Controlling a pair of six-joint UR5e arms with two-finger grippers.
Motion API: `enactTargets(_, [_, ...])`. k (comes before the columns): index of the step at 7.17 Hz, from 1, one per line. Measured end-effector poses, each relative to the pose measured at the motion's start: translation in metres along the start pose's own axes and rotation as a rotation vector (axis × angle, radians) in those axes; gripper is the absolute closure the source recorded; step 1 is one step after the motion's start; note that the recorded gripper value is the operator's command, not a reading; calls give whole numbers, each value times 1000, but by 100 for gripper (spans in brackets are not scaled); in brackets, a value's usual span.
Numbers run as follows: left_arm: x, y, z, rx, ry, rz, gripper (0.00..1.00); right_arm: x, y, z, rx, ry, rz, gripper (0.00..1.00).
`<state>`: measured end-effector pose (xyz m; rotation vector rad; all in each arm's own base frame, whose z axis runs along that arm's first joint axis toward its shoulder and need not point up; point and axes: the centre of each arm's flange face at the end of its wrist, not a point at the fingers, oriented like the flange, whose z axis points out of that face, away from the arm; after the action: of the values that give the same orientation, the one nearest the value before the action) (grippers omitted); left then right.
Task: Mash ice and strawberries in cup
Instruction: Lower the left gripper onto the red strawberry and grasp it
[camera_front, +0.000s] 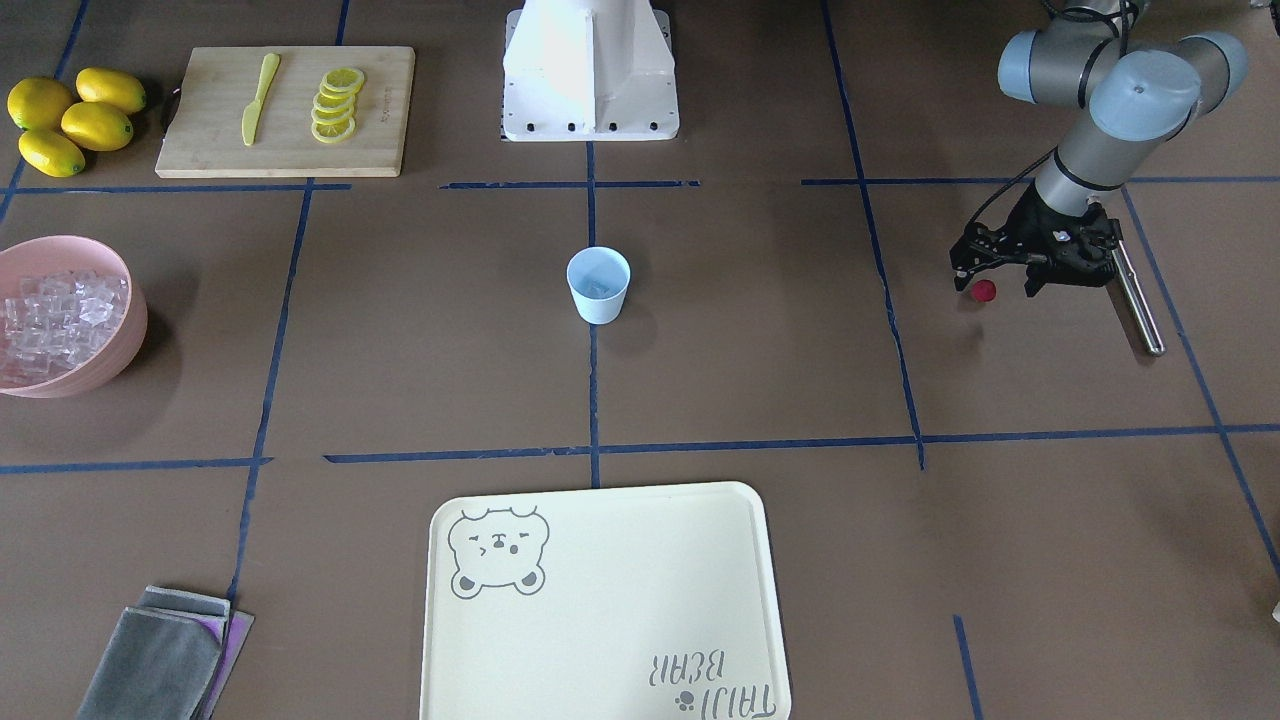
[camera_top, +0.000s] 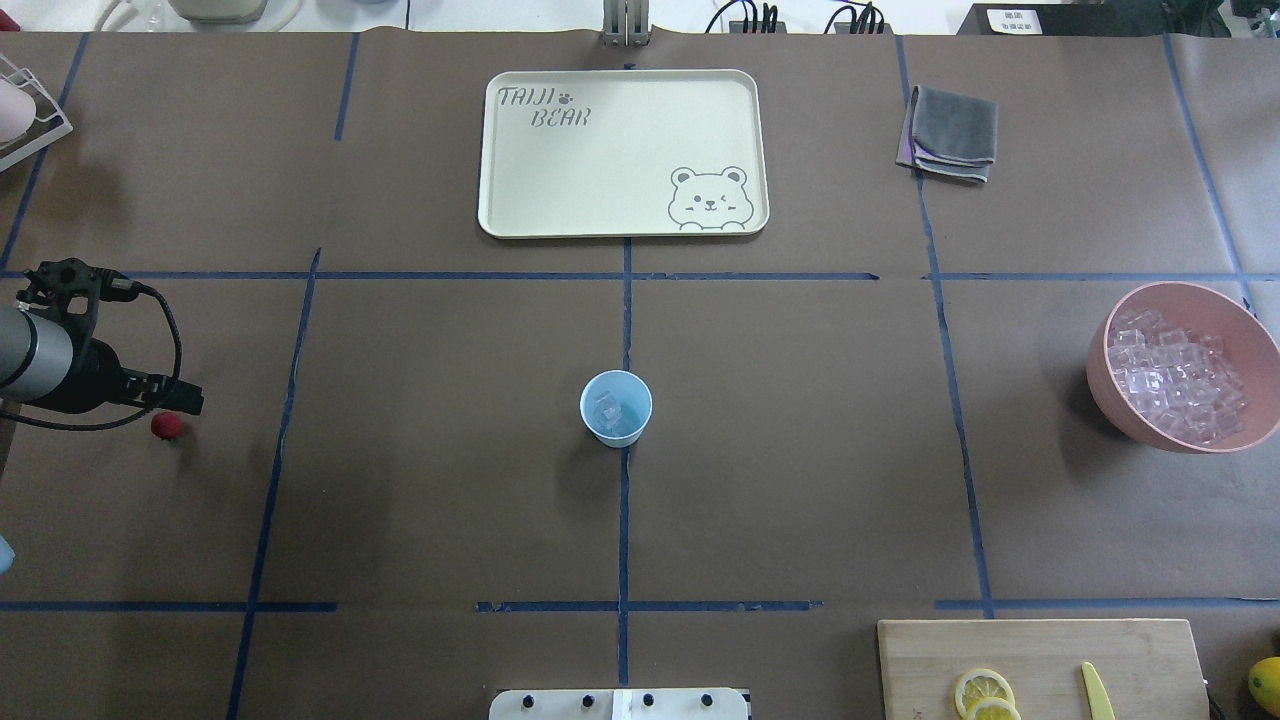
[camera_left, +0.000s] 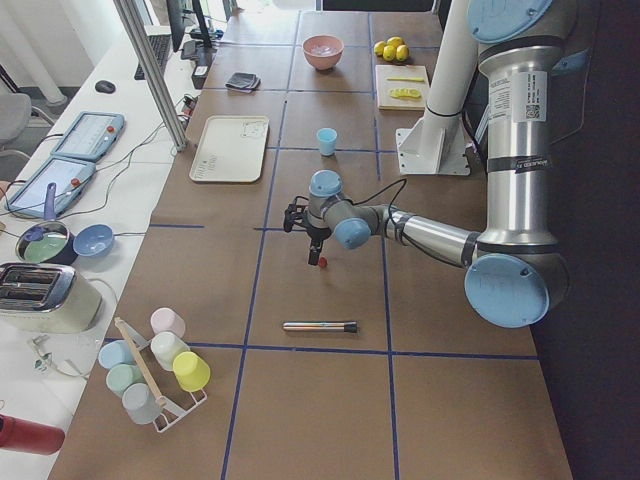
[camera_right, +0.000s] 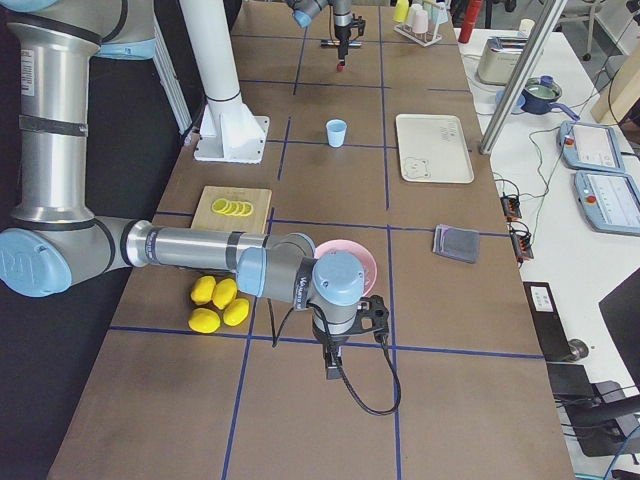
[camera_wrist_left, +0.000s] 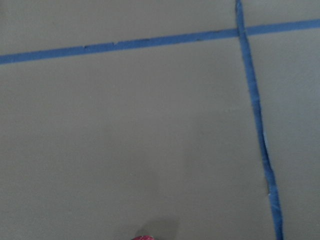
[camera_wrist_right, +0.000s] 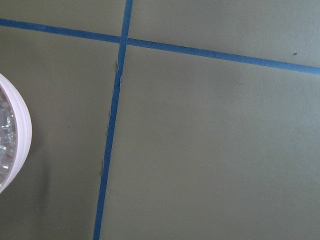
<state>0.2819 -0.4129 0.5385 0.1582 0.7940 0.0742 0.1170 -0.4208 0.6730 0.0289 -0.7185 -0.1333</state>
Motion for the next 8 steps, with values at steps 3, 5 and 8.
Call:
enactTargets(3, [-12,6,21,-16,0,-2,34,0,1,0,1,0,0,1])
enactTargets(5, [-10,9,24,-25,1,1,70,0,1,0,1,0,0,1])
enactTargets(8, [-3,12,25,-34,5,12,96,0,1,1,-1,1,1,1])
